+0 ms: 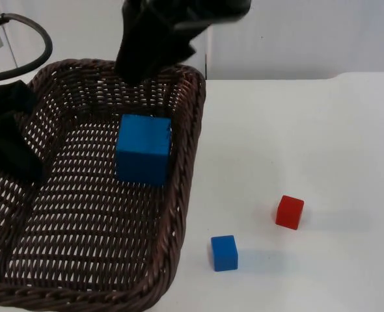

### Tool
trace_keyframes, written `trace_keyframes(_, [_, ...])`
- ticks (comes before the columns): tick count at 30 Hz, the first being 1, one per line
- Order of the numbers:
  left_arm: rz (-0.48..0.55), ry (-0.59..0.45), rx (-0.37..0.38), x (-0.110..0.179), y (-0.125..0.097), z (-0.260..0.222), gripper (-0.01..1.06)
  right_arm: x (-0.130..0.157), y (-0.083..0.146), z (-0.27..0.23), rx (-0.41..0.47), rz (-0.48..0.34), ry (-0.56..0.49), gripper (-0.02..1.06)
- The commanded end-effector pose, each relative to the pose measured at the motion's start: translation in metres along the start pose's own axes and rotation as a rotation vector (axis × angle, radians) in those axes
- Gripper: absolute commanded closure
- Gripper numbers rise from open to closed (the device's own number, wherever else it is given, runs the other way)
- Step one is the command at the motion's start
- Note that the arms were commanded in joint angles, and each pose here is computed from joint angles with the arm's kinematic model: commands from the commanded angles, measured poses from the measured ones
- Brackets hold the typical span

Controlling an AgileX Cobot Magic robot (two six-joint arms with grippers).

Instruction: Pick up the basket with the left hand and place the largest block into the basket with the right hand.

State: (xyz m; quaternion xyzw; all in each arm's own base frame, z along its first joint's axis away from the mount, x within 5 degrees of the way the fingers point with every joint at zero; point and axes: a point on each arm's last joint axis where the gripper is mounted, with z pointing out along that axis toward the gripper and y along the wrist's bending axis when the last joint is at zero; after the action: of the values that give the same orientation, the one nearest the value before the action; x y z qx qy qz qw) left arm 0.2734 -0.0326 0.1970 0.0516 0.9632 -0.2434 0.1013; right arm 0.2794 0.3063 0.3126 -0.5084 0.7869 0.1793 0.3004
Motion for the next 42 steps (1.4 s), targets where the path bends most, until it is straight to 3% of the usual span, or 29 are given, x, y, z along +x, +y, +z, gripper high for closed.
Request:
trace_keyframes(1, [-0.001,-0.014,0.018,-0.001,-0.004,-0.004,1.05,-0.007,0.005,-0.030,0.013,-0.030,-0.037,0.18])
trace_keyframes(7, [0.000,-0.014,0.017,-0.001,-0.004,-0.004,1.05,-0.007,0.010,-0.065,0.055,-0.015,-0.064,0.18])
trace_keyframes(11, [0.002,-0.006,0.019,0.000,-0.004,-0.004,1.05,0.008,0.015,-0.092,0.119,0.007,-0.073,0.18])
trace_keyframes(18, [0.002,-0.006,0.019,0.000,-0.004,-0.004,1.05,0.034,0.025,-0.112,0.135,0.024,-0.108,0.18])
trace_keyframes(30, [0.002,-0.006,0.019,0.000,-0.004,-0.004,1.05,0.073,0.038,-0.115,0.129,0.088,-0.097,0.18])
trace_keyframes(42, [0.005,-0.056,-0.019,-0.004,-0.001,-0.004,1.05,0.071,0.037,-0.115,0.134,0.101,-0.114,0.18])
